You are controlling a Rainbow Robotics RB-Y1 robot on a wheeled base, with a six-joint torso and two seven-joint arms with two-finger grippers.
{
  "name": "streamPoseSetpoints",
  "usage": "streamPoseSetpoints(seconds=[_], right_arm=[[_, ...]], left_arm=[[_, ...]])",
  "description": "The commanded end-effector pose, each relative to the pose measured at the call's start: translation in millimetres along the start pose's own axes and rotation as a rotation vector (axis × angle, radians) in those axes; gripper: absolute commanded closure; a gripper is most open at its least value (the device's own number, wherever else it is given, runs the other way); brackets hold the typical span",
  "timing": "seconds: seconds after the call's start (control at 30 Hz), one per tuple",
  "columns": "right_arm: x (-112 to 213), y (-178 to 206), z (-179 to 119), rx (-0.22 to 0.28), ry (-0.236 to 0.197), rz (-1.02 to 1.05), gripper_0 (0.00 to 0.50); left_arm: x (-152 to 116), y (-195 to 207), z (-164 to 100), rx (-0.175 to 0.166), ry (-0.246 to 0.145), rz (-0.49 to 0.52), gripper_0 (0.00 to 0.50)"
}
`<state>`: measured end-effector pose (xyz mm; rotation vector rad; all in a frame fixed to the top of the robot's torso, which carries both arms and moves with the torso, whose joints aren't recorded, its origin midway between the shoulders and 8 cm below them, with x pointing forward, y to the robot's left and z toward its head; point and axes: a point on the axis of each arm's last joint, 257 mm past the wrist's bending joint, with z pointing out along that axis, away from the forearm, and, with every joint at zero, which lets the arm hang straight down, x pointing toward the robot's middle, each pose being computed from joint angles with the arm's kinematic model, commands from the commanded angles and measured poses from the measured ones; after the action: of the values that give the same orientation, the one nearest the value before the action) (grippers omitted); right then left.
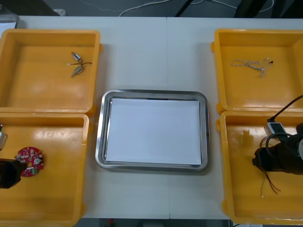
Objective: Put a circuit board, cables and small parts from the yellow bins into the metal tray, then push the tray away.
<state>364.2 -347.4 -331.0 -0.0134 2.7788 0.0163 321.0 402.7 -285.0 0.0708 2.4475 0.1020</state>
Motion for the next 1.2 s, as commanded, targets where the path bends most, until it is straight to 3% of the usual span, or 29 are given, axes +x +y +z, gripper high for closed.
streamPoseSetpoints(seconds=[0.03, 0.1, 0.13, 0.3, 0.53, 0.8, 1.2], right_arm=[[-7.5, 10.2, 0.0, -0.01, -0.018, -0.042, 0.132], [-8.2, 10.0, -0.5, -0.009, -0.021, -0.043, 0.449], [-9.1, 9.9, -0.5, -0.009, -0.022, -0.041, 0.494], [-11.3, 11.1, -1.4, -0.012, -0.028, -0.049, 0.5], [-21.5, 12.4, -6.6, -0.016, -0.048, -0.07, 0.5], [-33.2, 8.7, -43.7, 0.002, -0.052, -0.112, 0.5], [-28.7, 11.1, -86.8, 0.002, -0.049, -0.144, 0.5]], left_arm=[[14.3, -18.9, 1.1, 0.005, 0.005, -0.064, 0.0], [17.8, -24.3, 3.2, 0.014, 0.013, -0.074, 0.0], [18.6, -26.3, 4.2, 0.017, 0.017, -0.074, 0.0], [23.9, -40.0, 11.7, 0.035, 0.033, -0.091, 0.0], [26.8, -35.5, 16.6, -0.006, 0.048, -0.087, 0.0], [28.3, -36.5, 31.0, -0.006, 0.035, -0.086, 0.0], [26.6, -39.4, 35.3, -0.012, 0.034, -0.083, 0.059]])
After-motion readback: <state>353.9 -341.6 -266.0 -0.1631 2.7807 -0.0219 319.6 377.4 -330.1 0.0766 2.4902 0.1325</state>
